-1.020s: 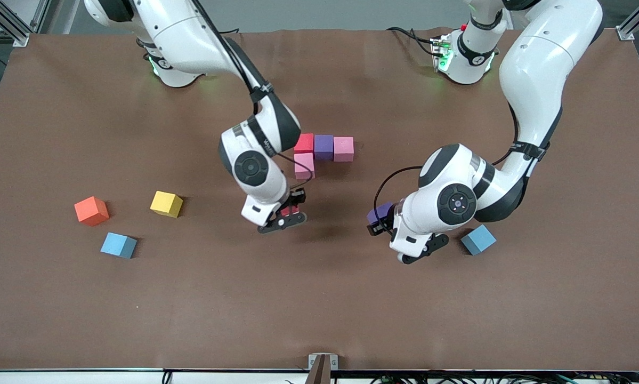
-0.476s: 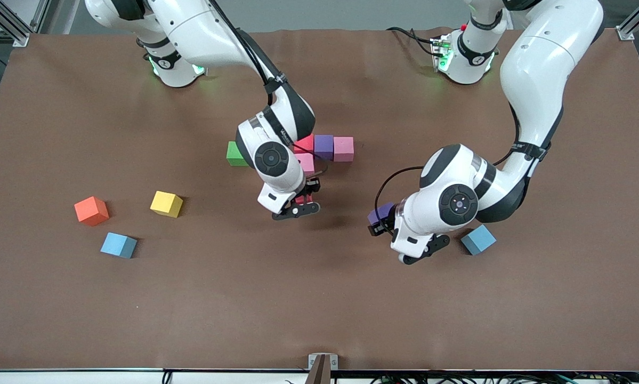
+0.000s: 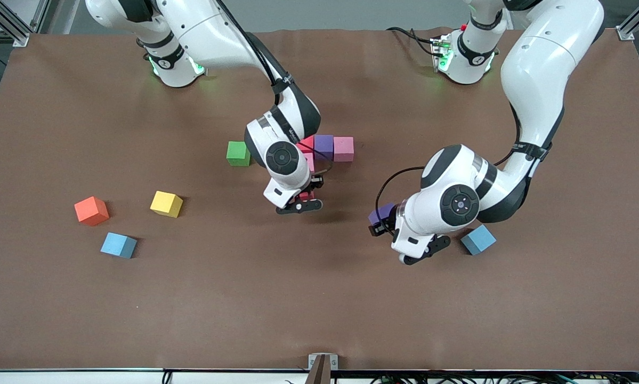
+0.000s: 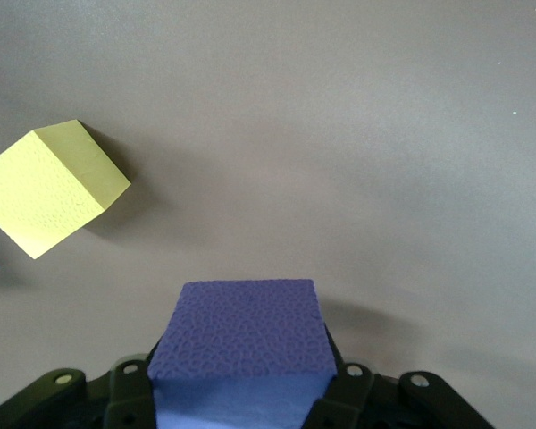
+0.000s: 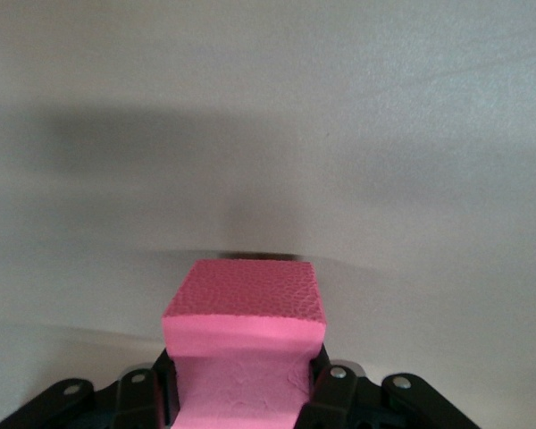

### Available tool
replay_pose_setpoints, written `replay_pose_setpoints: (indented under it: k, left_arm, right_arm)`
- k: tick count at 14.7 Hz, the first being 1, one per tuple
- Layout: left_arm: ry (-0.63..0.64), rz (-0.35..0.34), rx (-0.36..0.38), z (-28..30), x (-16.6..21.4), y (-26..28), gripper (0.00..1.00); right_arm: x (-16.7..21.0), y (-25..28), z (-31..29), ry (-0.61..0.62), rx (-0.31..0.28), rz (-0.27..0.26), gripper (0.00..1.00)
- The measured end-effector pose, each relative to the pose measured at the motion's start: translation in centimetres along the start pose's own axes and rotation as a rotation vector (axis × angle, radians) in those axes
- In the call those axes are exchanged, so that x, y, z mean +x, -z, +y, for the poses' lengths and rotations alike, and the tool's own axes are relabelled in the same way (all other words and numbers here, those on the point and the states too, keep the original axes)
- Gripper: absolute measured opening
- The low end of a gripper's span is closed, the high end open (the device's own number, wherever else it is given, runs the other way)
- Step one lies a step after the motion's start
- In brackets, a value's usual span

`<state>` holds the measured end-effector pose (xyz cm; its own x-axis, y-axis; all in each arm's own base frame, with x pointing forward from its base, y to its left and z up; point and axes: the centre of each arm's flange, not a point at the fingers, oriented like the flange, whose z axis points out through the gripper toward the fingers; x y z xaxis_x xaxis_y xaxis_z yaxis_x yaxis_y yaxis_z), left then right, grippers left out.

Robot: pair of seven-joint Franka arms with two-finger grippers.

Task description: Arrange 11 blocks into digit 3

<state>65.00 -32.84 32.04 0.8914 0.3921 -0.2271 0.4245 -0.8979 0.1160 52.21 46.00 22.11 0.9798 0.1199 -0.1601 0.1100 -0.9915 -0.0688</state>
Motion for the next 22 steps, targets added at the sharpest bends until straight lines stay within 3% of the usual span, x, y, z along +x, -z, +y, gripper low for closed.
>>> replay_pose_setpoints:
  k: [9, 22]
  left_arm:
    - [-0.020, 0.000, 0.000, 0.03, -0.04, -0.01, 0.59]
    - [-0.019, 0.000, 0.000, 0.02, -0.02, -0.01, 0.59]
  right_arm:
    - [-0.67, -0.94, -0.11, 0.002, -0.011, -0.016, 0.53]
    - [-0.77, -0.92, -0.42, -0.015, 0.018, -0.022, 0.53]
